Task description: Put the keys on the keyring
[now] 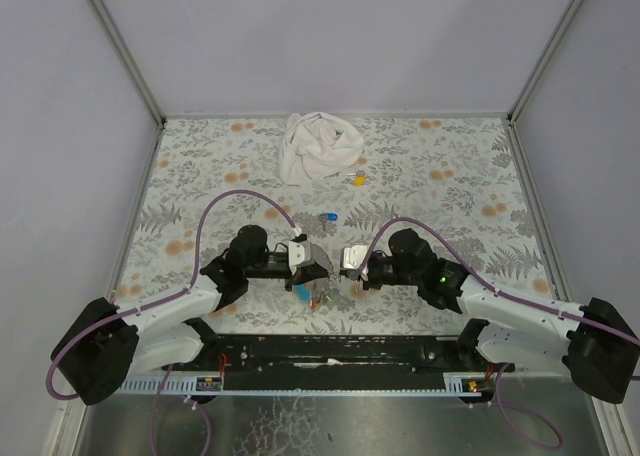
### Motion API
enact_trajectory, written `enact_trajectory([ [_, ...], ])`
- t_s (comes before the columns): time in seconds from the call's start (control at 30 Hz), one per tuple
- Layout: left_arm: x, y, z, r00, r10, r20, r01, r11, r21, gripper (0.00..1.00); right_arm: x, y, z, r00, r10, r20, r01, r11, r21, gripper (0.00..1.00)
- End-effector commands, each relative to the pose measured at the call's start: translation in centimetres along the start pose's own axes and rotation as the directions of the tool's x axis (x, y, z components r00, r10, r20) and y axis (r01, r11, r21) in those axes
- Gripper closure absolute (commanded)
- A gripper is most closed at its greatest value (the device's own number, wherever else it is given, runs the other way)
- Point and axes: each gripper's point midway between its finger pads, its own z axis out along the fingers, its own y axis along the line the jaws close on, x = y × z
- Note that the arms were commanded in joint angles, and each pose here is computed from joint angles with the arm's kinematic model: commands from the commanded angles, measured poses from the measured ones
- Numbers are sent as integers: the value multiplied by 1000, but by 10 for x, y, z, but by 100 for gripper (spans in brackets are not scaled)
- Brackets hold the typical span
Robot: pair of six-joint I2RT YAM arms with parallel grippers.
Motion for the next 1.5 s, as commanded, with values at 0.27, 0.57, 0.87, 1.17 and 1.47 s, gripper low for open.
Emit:
enact_trajectory([
  [0.27,-16,1,4,998,34,50,-35,999,16,100,-17,-2,4,998,-19,59,19,1000,-5,100],
  [0.57,-14,2,4,999,29,44,-29,1000,11,100,-20,0,2,996,-31,79,32,999,-12,100],
  [0.87,-16,2,4,998,31,48,-31,1000,6,100,-19,2,3,997,-30,73,32,999,-24,100],
  [1.17,-16,3,3,998,34,50,-34,999,0,100,-17,-1,3,998,-26,61,26,1000,-10,100],
  [1.47,-16,6,1,998,42,51,-40,999,-27,100,-17,-6,0,998,-26,57,25,999,23,100],
])
